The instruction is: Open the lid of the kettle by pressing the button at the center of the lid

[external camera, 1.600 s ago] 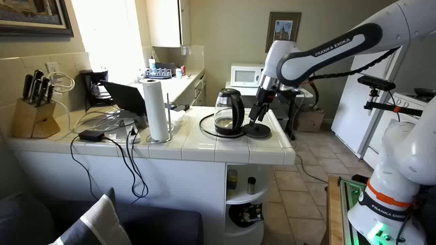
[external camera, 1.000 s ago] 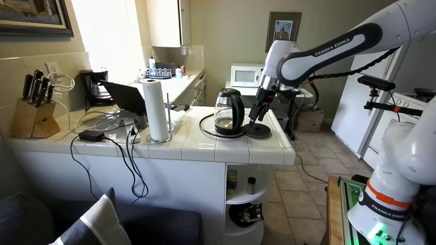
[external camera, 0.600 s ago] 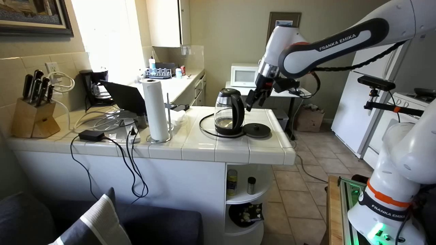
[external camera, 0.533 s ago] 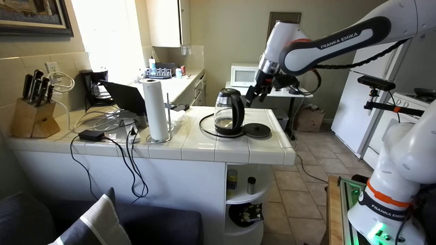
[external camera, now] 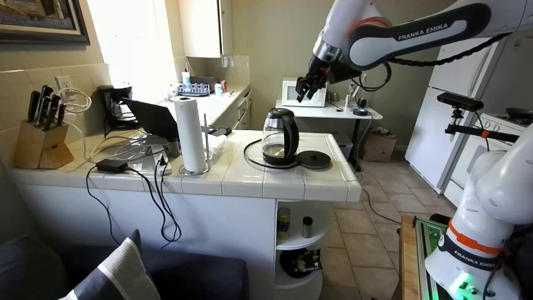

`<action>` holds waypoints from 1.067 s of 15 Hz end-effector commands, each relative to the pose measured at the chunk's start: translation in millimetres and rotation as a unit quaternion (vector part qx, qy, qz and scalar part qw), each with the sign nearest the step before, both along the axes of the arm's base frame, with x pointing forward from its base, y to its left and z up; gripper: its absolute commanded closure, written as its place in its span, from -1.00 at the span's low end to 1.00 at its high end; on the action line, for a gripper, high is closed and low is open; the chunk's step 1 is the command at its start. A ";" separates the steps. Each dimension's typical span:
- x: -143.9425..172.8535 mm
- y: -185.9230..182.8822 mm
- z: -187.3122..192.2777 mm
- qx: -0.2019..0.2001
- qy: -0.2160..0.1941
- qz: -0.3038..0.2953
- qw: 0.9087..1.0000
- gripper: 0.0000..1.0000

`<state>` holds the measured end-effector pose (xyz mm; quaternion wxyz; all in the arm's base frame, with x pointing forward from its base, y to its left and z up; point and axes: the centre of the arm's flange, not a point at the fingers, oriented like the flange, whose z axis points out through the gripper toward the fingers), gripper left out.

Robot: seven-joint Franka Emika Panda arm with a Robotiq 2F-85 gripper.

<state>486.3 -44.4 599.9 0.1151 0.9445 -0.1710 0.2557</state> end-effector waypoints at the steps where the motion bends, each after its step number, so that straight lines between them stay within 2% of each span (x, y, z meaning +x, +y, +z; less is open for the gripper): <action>1: 25.1 -7.3 7.4 -0.029 -0.021 -0.007 0.999 0.57; 4: 41.2 -19.3 -0.7 -0.039 -0.038 0.000 0.999 0.98; 10: 68.6 -27.0 -27.9 -0.022 -0.068 0.022 0.997 1.00; 16: 80.2 -37.5 -47.3 -0.020 -0.067 0.022 0.997 1.00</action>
